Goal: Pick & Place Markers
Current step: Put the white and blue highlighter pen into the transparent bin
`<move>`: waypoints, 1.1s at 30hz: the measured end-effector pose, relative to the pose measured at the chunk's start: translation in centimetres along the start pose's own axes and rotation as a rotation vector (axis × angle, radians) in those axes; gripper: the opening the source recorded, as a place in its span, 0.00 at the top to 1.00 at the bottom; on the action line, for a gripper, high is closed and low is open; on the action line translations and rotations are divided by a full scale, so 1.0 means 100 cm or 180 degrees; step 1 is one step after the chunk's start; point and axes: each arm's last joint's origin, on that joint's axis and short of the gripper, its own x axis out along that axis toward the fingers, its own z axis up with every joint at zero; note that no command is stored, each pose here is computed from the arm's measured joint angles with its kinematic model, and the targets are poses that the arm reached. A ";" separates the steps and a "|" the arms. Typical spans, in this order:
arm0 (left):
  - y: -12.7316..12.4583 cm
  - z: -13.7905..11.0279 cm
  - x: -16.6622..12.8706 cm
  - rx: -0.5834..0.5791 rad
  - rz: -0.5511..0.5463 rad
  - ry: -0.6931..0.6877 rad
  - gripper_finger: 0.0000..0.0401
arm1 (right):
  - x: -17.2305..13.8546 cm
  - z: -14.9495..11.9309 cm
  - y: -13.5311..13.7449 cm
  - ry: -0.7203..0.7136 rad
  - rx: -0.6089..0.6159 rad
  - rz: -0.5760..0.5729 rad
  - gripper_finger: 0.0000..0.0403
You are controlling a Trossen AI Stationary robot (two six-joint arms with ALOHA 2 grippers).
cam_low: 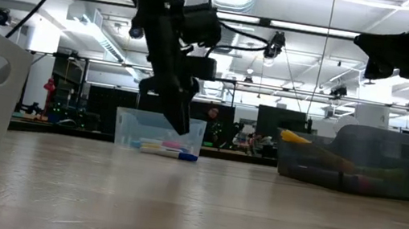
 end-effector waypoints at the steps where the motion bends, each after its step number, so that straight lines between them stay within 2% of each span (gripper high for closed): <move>1: 0.000 -0.002 0.002 -0.0003 0.0013 -0.0021 0.70 | 0.000 0.000 0.000 -0.0001 0.0006 0.0000 0.98; 12: -0.006 -0.014 0.016 0.0032 0.0041 -0.0074 0.70 | 0.000 0.000 0.000 0.0000 0.0001 0.0001 0.98; 17: -0.005 -0.014 0.023 0.0095 0.0173 -0.0085 0.70 | 0.000 0.000 0.000 0.0000 0.0000 0.0000 0.98; 33: -0.007 -0.022 0.042 0.0110 0.0248 0.0113 0.70 | 0.000 0.000 0.000 -0.0002 0.0005 0.0003 0.98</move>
